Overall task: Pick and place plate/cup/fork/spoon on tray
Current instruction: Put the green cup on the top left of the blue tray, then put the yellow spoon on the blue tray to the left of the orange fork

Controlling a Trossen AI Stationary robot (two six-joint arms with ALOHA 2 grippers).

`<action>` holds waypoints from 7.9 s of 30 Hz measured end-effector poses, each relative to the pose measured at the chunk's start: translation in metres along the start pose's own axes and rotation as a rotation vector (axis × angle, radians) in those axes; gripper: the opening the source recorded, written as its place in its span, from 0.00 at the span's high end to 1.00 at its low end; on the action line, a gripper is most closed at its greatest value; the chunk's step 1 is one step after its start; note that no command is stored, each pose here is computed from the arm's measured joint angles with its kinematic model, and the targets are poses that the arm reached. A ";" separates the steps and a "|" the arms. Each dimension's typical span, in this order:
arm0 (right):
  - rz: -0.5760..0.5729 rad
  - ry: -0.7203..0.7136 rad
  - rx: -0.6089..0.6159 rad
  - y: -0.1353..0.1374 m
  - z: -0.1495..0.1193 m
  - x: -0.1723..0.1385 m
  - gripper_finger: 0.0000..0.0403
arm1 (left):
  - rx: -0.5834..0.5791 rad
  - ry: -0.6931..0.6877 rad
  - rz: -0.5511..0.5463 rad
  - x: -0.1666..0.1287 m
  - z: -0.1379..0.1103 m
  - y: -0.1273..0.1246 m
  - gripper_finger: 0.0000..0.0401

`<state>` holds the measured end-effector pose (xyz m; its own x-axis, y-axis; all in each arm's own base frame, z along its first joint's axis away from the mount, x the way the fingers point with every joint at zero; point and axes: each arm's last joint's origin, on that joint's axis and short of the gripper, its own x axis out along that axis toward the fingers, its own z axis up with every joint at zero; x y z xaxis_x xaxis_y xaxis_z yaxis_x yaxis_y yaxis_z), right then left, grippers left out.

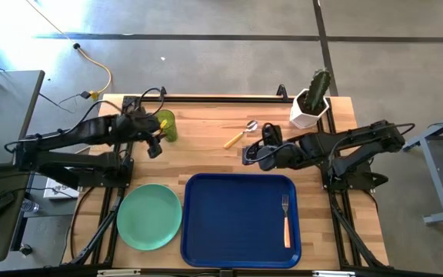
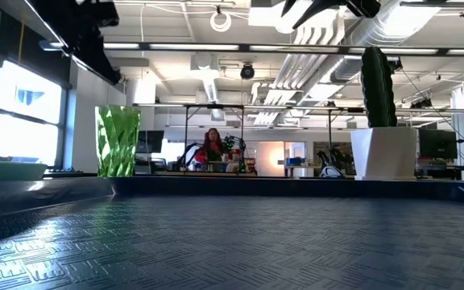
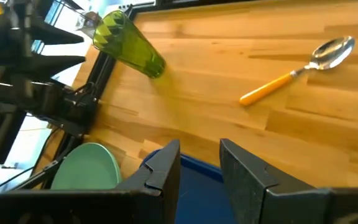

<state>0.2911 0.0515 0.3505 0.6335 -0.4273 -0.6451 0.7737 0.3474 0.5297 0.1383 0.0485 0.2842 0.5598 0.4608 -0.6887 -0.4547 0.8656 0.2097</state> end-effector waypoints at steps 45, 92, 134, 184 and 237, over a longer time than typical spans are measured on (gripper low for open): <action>-0.015 -0.009 -0.062 -0.001 0.004 0.004 0.74 | 0.074 0.279 -0.053 0.059 -0.003 0.029 0.96; -0.156 0.025 -0.024 -0.019 0.021 0.017 0.74 | 0.367 -0.022 -0.590 -0.042 0.069 -0.113 0.97; -0.167 0.035 -0.078 -0.021 0.020 0.017 0.74 | 0.371 0.229 -0.470 0.026 0.046 -0.203 0.95; -0.151 0.102 -0.076 -0.020 0.018 0.017 0.74 | 0.405 0.238 -0.429 -0.021 0.106 -0.165 0.62; 0.318 -0.324 0.096 0.017 0.154 0.043 0.74 | 0.398 -0.026 -0.119 -0.135 0.076 -0.016 0.66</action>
<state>0.3313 -0.0895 0.4164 0.7941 -0.5561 -0.2452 0.5279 0.4311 0.7318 0.1227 -0.0127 0.4269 0.6117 0.3531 -0.7079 -0.0851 0.9190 0.3849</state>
